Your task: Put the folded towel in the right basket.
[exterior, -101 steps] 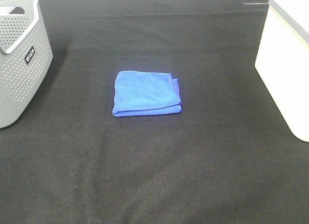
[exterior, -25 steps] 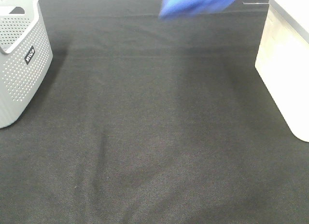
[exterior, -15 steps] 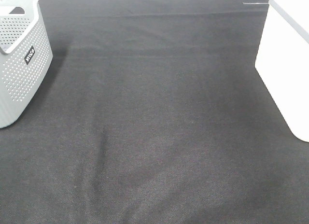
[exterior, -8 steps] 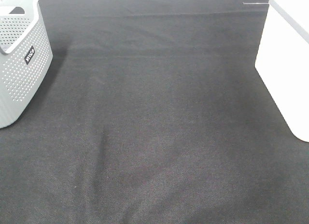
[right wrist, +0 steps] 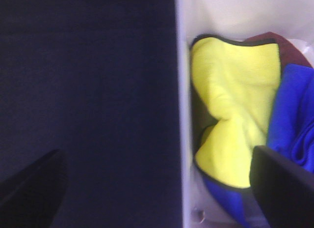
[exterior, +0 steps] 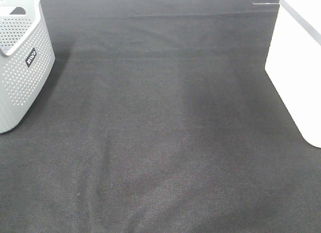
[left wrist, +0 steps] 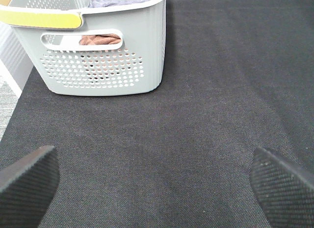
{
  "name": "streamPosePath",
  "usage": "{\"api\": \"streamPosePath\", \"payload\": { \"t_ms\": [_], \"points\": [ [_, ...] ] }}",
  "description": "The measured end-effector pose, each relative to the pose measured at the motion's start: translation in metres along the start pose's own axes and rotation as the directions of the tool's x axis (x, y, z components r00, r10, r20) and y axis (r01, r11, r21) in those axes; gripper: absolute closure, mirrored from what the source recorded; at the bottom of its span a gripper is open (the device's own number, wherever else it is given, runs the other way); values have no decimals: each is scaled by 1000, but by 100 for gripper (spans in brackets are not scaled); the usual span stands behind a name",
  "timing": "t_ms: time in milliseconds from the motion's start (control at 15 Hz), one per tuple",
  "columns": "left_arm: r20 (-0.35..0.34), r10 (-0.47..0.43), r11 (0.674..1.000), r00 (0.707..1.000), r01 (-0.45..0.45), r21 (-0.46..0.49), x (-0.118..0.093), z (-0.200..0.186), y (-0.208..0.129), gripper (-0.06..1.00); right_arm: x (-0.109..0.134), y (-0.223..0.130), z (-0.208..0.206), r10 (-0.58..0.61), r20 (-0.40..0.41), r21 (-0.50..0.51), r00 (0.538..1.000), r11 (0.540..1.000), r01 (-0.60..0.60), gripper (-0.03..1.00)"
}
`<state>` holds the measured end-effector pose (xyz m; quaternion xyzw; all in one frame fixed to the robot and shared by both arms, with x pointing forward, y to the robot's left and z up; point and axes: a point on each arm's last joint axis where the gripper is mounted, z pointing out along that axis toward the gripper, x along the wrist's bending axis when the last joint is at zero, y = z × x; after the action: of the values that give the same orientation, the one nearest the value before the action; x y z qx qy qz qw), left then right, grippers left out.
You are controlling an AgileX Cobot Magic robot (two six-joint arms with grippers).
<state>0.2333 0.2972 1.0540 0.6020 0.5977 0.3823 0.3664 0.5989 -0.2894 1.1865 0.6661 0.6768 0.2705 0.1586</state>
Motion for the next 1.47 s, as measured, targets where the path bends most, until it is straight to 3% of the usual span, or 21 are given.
{"api": "streamPosePath", "payload": {
  "t_ms": [200, 400, 600, 800, 1000, 1467],
  "points": [
    [0, 0, 1000, 1000, 0, 0, 0, 0, 0, -5, 7, -52, -38, -10, 31, 26, 999, 1000, 9, 0],
    [0, 0, 1000, 1000, 0, 0, 0, 0, 0, -5, 7, -144, -82, 2, 64, -20, 998, 1000, -1, 0],
    [0, 0, 1000, 1000, 0, 0, 0, 0, 0, -5, 8, -268, -103, 16, 31, -167, 999, 986, -11, 0],
    [0, 0, 1000, 1000, 0, 0, 0, 0, 0, -5, 3, -342, -97, -4, 46, -288, 999, 958, 17, 0],
    [0, 0, 1000, 1000, 0, 0, 0, 0, 0, -5, -3, -379, -93, -22, 93, -399, 995, 915, 57, 0],
    [0, 0, 1000, 1000, 0, 0, 0, 0, 0, -5, -4, -382, -89, -31, 99, -380, 995, 922, 67, 0]
  ]
}}
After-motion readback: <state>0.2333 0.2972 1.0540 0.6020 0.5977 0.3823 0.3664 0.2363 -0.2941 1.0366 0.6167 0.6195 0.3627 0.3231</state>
